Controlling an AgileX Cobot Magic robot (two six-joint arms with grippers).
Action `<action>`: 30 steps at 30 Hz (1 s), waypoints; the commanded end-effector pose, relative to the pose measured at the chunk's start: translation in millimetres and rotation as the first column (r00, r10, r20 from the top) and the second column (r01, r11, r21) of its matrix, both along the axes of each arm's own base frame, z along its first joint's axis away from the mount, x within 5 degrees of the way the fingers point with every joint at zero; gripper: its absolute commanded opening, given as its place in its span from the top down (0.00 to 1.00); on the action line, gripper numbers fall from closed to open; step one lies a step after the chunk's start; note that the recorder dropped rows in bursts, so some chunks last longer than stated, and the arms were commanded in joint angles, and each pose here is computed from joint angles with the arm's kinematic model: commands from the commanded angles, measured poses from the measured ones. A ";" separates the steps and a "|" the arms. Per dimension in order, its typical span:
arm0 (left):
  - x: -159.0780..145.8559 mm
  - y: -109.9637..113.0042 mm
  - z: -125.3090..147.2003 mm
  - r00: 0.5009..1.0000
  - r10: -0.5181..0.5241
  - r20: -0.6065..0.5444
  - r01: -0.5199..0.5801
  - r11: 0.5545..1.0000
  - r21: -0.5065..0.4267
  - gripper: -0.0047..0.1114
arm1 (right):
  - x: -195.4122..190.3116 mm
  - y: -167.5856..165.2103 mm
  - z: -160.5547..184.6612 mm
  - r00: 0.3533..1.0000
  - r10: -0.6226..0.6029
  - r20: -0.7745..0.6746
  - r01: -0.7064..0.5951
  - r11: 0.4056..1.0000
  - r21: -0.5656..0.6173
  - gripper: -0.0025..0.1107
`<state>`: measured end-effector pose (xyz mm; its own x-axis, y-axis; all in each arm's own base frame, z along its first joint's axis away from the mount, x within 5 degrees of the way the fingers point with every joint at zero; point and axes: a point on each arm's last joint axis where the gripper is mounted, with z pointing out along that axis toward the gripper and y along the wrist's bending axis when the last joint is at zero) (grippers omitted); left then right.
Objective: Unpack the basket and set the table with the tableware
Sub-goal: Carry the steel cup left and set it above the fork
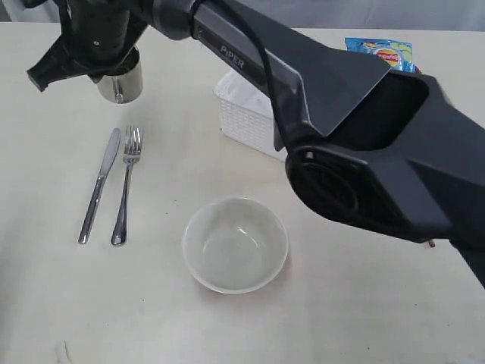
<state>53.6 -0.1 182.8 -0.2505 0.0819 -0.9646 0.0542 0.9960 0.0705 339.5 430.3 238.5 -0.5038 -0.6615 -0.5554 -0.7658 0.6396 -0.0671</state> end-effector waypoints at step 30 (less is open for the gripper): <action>-0.1 -0.3 -0.6 1.000 -0.005 0.000 0.005 1.000 -0.002 0.96 | 28.6 2.0 -50.0 0.999 -0.032 0.017 0.031 0.999 0.030 0.98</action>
<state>53.6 -0.1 182.8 -0.2505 0.0819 -0.9646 0.0542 0.9960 0.0705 365.5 432.7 187.7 -0.5151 -0.6403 -0.5698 -0.7482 0.6603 -0.0656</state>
